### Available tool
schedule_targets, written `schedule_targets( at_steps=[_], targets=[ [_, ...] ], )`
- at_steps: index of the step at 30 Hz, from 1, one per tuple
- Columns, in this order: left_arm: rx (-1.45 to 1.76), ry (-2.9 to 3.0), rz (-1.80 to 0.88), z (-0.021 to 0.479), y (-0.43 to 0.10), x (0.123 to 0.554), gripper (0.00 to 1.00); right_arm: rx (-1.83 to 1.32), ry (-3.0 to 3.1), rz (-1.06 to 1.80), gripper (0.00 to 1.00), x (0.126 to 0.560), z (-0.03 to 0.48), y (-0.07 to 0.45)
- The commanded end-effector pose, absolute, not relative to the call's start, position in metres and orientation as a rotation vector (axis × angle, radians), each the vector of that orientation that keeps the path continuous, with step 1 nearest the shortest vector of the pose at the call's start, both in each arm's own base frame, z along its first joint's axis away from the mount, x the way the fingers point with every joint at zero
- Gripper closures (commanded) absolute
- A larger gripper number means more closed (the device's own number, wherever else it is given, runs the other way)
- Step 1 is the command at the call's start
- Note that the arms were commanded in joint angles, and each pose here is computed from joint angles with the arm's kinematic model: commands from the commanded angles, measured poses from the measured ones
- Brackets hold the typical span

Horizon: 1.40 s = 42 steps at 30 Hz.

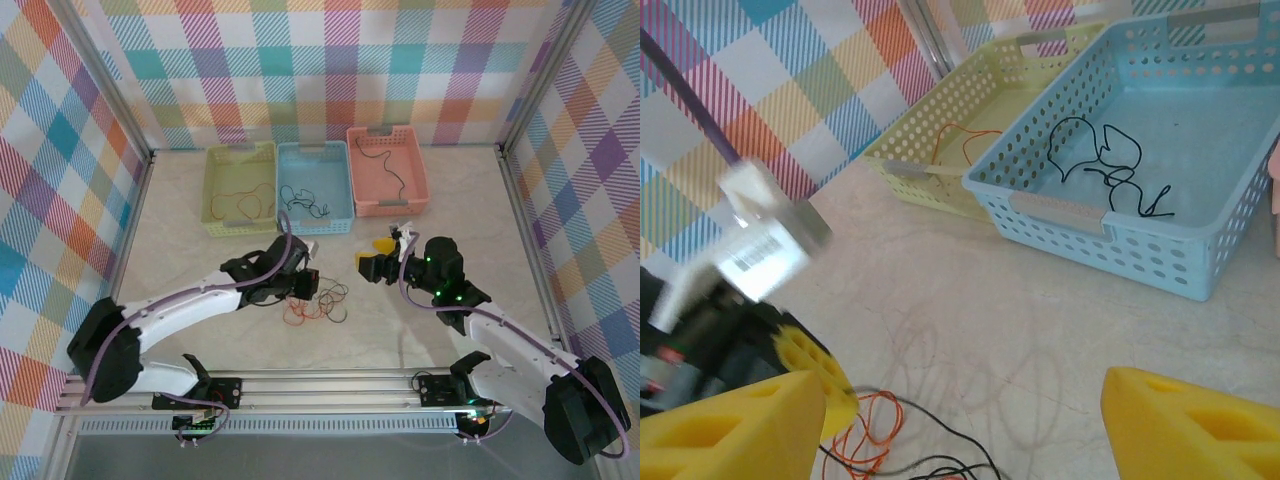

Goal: Untangle the cables

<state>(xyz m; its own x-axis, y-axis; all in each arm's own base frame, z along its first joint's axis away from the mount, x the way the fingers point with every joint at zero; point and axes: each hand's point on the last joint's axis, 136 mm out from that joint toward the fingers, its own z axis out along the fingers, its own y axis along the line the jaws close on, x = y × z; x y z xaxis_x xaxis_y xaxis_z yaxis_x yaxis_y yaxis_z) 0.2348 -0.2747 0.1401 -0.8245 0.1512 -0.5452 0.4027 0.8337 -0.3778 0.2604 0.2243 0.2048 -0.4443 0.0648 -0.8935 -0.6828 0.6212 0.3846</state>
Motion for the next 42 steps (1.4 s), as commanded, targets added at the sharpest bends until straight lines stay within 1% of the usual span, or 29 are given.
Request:
schedule_targets(
  at_steps=[1,5,11,19,26,30,32,42],
  targets=[
    [0.513,2.365,-0.736,0.187,-0.281,0.229,1.0,-0.543,1.764,0.955,0.26,0.252,0.217,0.227],
    [0.556,2.317,-0.799,0.207,-0.282,0.22,1.0,-0.593,1.668,1.036,0.2,0.24,0.229,0.233],
    [0.579,2.277,-0.875,0.228,-0.281,0.208,1.0,-0.738,1.551,1.104,0.19,0.217,0.236,0.251],
    [0.597,2.25,-0.956,0.248,-0.283,0.197,1.0,-0.915,1.54,1.085,0.18,0.201,0.221,0.283],
    [0.622,2.248,-1.027,0.256,-0.288,0.188,1.0,-0.842,1.609,0.977,0.19,0.226,0.208,0.289],
    [0.639,2.237,-1.079,0.265,-0.292,0.183,1.0,-0.825,1.647,0.968,0.19,0.236,0.199,0.295],
    [0.652,2.226,-1.116,0.273,-0.294,0.179,1.0,-0.78,1.678,0.928,0.19,0.248,0.197,0.296],
    [0.74,2.135,-1.285,0.321,-0.293,0.149,1.0,-0.614,1.842,0.647,0.2,0.293,0.169,0.272]
  ],
)
